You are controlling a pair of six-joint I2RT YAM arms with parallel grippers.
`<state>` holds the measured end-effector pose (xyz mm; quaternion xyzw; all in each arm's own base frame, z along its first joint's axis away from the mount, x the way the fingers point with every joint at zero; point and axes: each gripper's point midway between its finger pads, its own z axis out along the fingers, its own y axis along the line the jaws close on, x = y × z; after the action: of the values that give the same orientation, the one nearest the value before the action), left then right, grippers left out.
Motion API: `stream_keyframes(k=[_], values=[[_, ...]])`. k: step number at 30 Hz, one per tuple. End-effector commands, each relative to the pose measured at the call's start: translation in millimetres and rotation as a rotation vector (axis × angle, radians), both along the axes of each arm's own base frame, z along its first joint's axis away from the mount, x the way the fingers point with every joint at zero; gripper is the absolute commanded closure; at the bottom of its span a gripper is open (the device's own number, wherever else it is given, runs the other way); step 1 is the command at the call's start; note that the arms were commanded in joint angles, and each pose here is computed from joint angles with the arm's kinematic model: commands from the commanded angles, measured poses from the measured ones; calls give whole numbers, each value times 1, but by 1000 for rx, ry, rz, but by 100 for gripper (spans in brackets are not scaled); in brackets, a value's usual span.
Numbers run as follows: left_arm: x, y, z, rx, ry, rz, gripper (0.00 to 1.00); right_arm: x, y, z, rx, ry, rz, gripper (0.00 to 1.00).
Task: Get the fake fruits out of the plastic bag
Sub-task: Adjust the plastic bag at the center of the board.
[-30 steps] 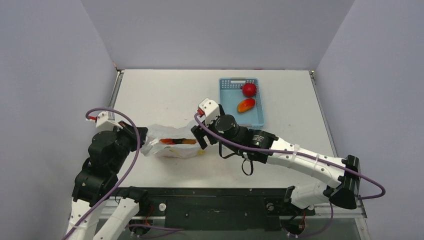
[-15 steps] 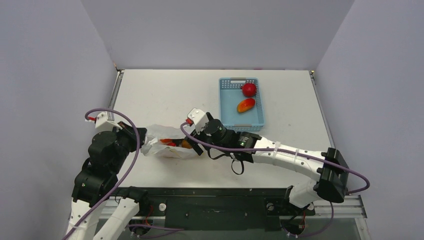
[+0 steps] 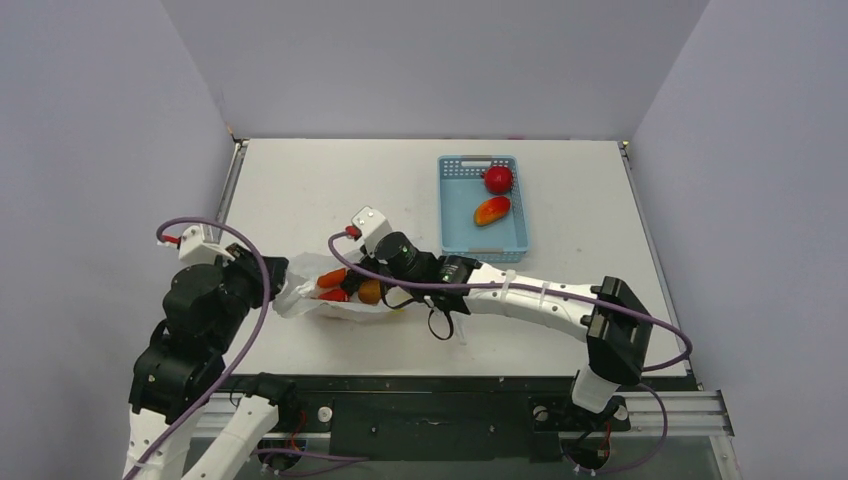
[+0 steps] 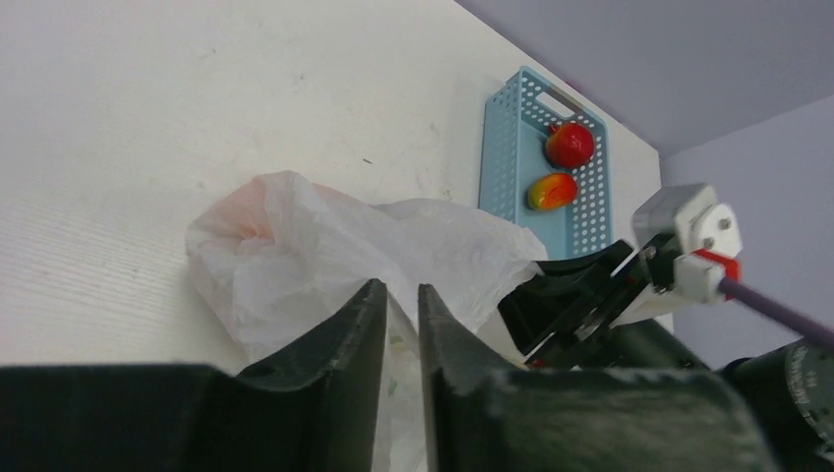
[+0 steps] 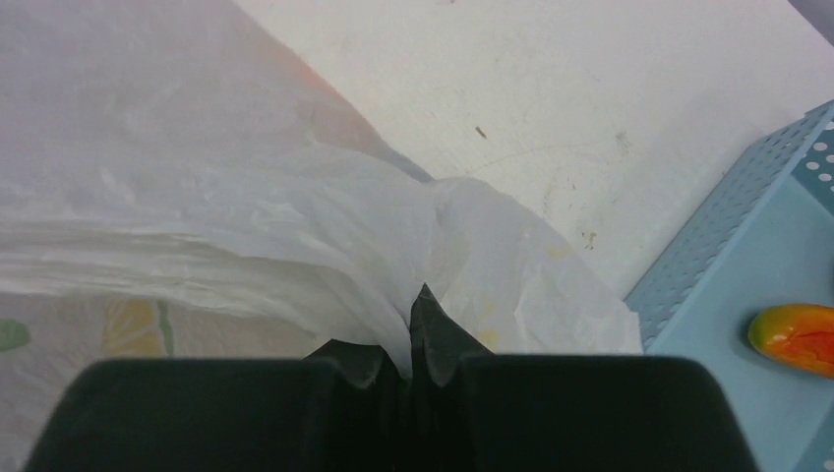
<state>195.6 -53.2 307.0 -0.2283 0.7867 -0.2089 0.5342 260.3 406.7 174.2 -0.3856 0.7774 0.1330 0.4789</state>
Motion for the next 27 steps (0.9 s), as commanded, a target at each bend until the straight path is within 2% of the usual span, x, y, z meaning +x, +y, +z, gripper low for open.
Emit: stream_keyframes(k=[1, 2, 3, 4, 6, 8, 11, 13, 17, 19, 22, 24, 26, 27], values=[[-20, 11, 32, -10, -74, 23, 75, 9, 4, 82, 234, 1, -115, 100], [-26, 13, 38, -21, -103, 21, 61, 8, 5, 88, 258, 19, -112, 100], [-30, 13, 42, -38, -121, 23, 53, 6, 6, 96, 288, 46, -127, 100], [-36, 15, 47, -52, -151, 27, 39, 7, 7, 100, 312, 70, -143, 100], [-43, 21, 51, -78, -182, 54, 24, 11, 7, 108, 336, 101, -164, 100], [-52, 29, 55, -90, -204, 89, 19, 17, 7, 117, 366, 120, -189, 100], [-62, 43, 56, -115, -205, 160, 18, 31, 7, 124, 416, 167, -214, 100], [-68, 43, 55, -117, -209, 149, 18, 39, 8, 124, 437, 201, -228, 100], [-66, 22, 50, -63, -204, 6, 22, 54, 6, 120, 446, 253, -264, 100], [-60, 3, 39, -16, -157, -111, 22, 57, 9, 118, 455, 288, -258, 100], [-39, -28, 8, 76, 8, -295, 24, 59, 15, 114, 453, 314, -246, 100], [-26, -37, -9, 112, 106, -344, 24, 60, 17, 112, 452, 328, -241, 100], [-17, -40, -10, 133, 87, -363, 24, 60, 18, 111, 456, 340, -235, 100], [-12, -42, -4, 128, 20, -367, 22, 61, 18, 110, 455, 343, -236, 100]])
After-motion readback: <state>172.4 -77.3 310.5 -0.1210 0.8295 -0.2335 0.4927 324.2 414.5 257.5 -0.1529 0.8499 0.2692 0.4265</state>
